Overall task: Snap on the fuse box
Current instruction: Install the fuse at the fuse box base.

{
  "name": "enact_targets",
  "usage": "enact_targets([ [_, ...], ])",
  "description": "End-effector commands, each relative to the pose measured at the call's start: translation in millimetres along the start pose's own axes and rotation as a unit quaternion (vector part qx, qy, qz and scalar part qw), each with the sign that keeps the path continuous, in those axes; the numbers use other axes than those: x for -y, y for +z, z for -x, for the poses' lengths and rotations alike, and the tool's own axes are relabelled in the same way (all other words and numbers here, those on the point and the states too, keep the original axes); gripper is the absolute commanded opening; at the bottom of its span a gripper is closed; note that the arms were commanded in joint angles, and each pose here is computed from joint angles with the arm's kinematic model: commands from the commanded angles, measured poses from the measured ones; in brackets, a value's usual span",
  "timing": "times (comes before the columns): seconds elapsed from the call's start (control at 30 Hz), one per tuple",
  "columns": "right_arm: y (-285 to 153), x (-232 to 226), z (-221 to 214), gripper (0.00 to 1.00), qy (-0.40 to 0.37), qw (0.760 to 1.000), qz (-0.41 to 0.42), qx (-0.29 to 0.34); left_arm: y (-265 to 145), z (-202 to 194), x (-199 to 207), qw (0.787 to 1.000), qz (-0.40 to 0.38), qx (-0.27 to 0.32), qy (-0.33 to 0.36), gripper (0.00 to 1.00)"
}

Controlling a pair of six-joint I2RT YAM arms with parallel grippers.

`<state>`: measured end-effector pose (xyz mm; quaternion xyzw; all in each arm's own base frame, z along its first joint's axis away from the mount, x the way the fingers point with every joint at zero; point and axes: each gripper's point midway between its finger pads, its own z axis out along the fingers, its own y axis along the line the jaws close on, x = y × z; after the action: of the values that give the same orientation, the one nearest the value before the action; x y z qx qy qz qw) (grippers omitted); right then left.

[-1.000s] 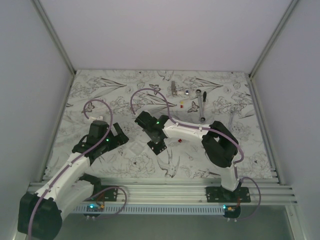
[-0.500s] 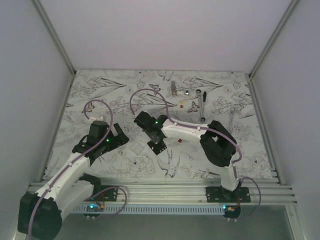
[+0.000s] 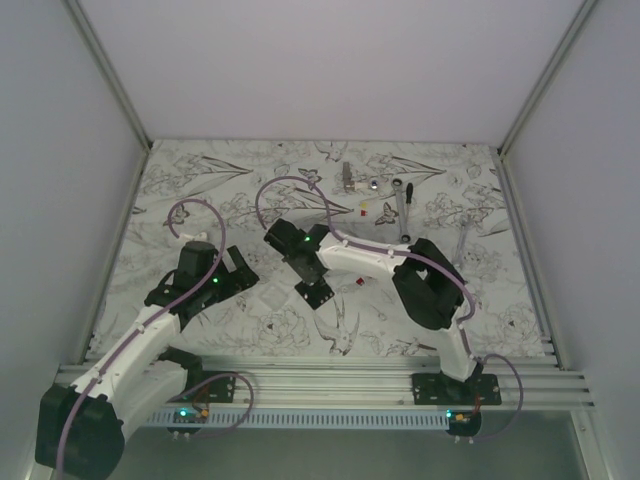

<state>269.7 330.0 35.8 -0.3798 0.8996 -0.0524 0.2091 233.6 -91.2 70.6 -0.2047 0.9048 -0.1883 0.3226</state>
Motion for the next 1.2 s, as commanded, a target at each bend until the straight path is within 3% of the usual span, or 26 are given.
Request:
enact_targets([
  [0.0, 36, -12, -45, 0.00, -0.024, 0.995, 0.023, -0.090, 2, -6, -5, 1.000, 0.006, -0.009, -0.006, 1.00],
  [0.23, 56, -1, -78, 0.00, -0.013, 0.990, 0.026, -0.138, 2, -7, -6, 1.000, 0.006, -0.010, -0.007, 1.00],
  [0.47, 62, 6, -90, 0.00, 0.011, 0.988, 0.067, -0.141, 2, -8, -6, 1.000, 0.005, -0.011, -0.007, 1.00],
  [0.63, 39, 14, -60, 0.02, 0.021, 0.995, 0.051, -0.086, 1, -8, -5, 1.000, 0.002, -0.009, -0.008, 1.00],
  [0.73, 21, 18, -39, 0.14, 0.022, 0.998, 0.038, -0.047, 1, -7, -4, 1.000, 0.000, -0.009, -0.008, 1.00],
  [1.17, -27, 23, 2, 0.30, 0.049, 0.996, 0.043, 0.060, 1, -8, -4, 1.000, -0.001, -0.010, -0.010, 1.00],
])
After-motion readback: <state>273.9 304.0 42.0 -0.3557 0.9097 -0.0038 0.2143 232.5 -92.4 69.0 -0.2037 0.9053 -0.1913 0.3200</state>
